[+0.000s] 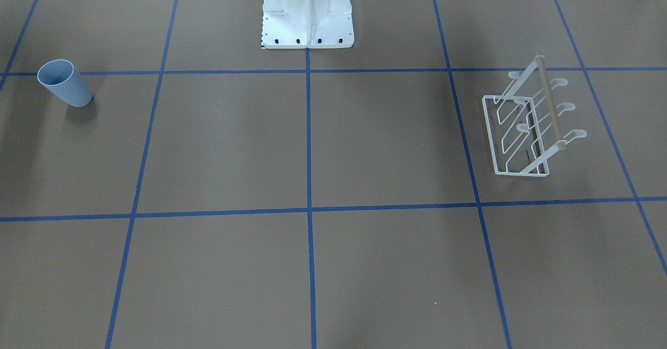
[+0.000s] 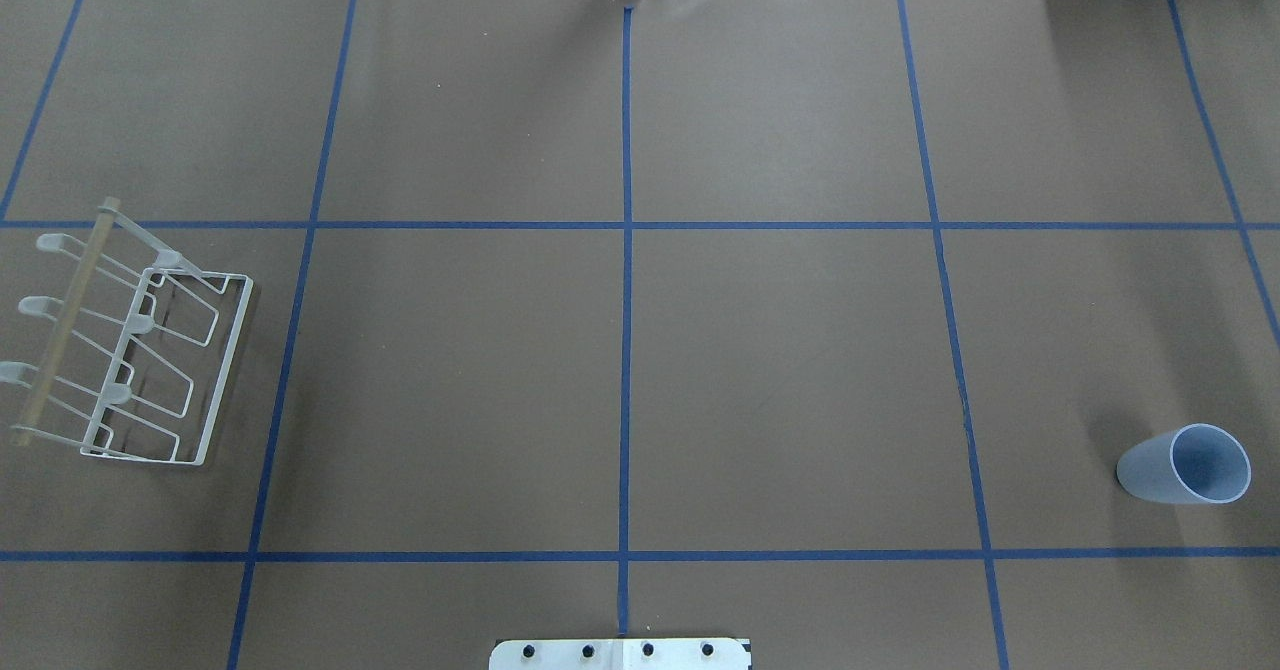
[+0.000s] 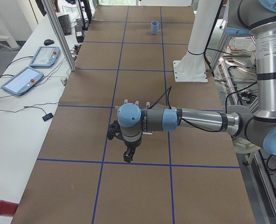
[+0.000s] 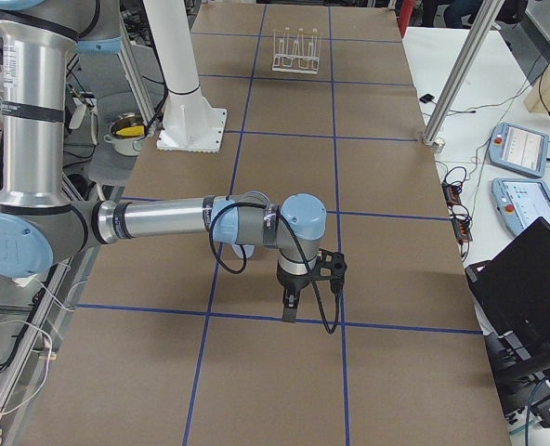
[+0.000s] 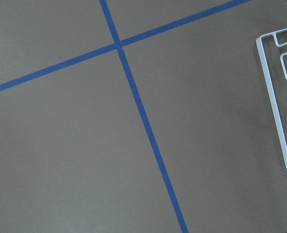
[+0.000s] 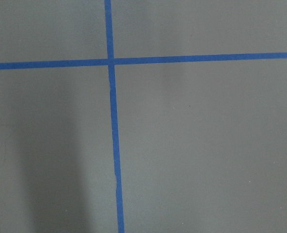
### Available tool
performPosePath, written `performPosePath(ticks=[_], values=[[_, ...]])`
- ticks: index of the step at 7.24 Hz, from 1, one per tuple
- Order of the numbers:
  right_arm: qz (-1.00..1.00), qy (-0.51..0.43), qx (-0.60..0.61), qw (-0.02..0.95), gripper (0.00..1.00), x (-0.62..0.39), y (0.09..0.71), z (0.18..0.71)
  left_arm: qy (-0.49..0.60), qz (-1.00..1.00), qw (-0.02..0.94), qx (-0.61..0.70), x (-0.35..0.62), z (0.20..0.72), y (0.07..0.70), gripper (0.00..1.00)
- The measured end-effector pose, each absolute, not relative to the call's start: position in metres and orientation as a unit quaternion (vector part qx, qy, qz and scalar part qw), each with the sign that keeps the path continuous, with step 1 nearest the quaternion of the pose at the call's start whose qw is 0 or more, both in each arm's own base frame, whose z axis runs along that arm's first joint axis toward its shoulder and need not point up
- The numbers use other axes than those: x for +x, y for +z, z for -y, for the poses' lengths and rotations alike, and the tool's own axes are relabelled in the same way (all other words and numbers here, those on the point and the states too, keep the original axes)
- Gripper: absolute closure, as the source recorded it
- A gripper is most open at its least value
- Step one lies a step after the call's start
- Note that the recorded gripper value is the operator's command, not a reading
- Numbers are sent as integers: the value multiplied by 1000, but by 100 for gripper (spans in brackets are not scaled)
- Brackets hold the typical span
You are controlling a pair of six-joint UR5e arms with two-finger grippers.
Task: Hang cup on cup holder
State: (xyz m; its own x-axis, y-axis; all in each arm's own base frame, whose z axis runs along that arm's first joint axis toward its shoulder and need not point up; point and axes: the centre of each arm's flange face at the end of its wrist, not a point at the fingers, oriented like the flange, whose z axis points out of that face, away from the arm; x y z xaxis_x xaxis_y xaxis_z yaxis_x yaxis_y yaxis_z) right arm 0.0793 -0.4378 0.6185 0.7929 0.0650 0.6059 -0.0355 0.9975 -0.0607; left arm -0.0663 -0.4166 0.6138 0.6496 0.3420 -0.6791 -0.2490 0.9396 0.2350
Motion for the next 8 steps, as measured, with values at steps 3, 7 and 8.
performPosePath(ticks=[3, 7, 8], values=[[320, 14, -17, 947, 0, 71, 610, 441, 170, -382, 905, 75, -66, 417, 598, 1], [393, -33, 29, 918, 0, 36, 570, 456, 178, -375, 904, 106, -66, 434, 572, 1], [406, -49, 57, 911, 0, 32, 559, 461, 178, -375, 903, 108, -66, 439, 571, 1]])
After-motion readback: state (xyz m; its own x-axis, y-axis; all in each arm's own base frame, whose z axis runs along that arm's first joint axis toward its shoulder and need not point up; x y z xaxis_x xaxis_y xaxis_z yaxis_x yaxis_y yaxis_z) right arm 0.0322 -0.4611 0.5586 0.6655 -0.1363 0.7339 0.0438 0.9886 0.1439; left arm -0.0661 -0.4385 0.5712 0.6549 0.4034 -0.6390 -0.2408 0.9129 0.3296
